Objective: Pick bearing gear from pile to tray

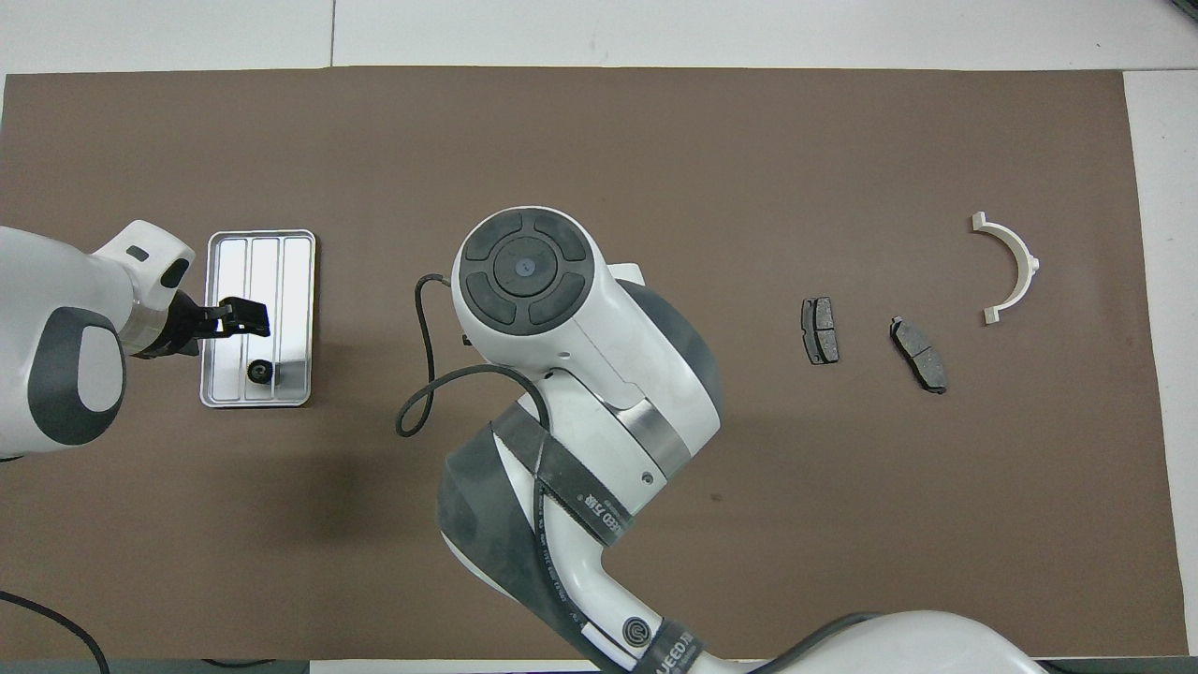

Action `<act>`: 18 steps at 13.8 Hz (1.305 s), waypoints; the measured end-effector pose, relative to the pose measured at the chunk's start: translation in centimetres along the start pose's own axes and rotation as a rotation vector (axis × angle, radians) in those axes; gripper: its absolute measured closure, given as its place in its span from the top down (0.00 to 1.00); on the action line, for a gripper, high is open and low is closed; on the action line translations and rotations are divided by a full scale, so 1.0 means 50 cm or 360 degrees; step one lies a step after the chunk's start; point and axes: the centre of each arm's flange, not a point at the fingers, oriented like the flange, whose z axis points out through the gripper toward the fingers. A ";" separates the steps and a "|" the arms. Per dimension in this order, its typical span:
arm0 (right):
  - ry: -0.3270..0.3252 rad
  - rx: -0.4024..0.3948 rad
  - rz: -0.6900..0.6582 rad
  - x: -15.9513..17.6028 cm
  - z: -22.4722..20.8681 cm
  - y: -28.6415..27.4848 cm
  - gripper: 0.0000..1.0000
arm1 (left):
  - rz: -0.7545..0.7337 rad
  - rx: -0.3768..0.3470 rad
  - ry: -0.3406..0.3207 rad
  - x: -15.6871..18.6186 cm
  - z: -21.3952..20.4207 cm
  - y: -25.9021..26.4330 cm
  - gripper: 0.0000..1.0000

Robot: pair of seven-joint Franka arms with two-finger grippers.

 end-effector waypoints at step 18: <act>0.0107 0.0017 0.0021 0.036 0.366 -0.025 0.24 | -0.0047 0.0006 -0.0095 0.021 -0.114 0.052 1.00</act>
